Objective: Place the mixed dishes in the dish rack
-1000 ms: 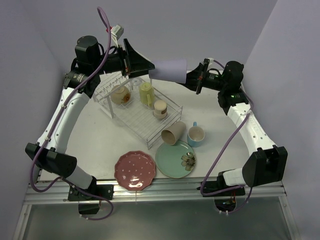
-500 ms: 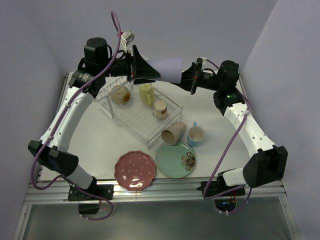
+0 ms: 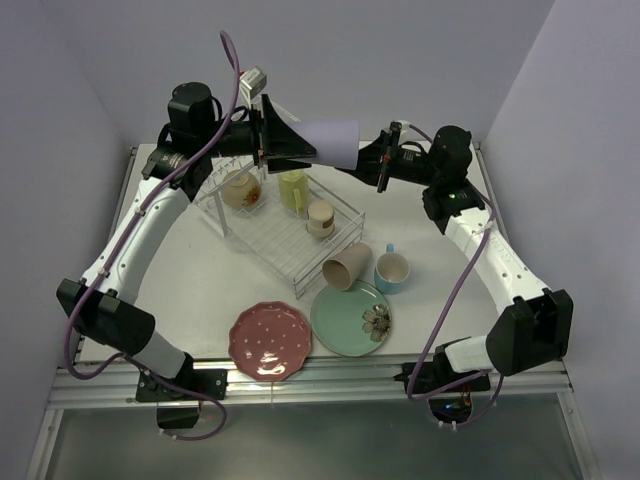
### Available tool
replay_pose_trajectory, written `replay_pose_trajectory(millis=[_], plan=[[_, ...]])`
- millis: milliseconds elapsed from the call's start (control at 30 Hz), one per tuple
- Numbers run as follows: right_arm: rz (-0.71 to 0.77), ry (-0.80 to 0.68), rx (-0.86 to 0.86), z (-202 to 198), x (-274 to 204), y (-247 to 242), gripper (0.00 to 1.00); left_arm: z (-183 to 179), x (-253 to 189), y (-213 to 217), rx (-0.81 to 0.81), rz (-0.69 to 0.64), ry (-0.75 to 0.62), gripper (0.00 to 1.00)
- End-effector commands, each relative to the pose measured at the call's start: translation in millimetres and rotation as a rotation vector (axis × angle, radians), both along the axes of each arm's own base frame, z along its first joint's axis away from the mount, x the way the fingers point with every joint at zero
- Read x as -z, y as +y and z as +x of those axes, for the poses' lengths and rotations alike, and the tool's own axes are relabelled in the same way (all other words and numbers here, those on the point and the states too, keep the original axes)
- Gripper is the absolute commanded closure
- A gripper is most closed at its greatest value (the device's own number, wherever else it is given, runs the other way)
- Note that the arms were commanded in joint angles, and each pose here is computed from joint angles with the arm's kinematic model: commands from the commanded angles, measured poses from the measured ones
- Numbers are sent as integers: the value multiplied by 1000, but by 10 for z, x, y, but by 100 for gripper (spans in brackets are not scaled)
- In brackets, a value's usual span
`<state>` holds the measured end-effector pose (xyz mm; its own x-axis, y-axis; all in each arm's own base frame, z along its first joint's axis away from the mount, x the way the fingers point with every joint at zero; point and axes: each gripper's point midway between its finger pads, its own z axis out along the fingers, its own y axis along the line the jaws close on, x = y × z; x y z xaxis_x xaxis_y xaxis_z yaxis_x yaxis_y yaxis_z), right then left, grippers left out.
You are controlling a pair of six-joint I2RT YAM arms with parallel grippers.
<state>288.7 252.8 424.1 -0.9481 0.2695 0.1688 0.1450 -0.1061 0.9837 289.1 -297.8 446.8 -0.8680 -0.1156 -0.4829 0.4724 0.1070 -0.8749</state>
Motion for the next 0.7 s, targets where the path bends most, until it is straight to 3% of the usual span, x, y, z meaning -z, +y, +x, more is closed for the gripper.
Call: replay_pose_trajectory(millis=[0,300,533,667], plan=[[19,-201,-101,-429,-273,-2,100,184,-99,118,-98,-29,-5,19],[2,-188,-103,-379,-167,15,100,165,-191,132,-86,-84,13,26],[-1,-177,-110,-383,-120,43,100,178,-242,155,-89,-98,0,7],[-10,-178,-109,-378,-107,54,100,174,-240,153,-84,-102,0,9]])
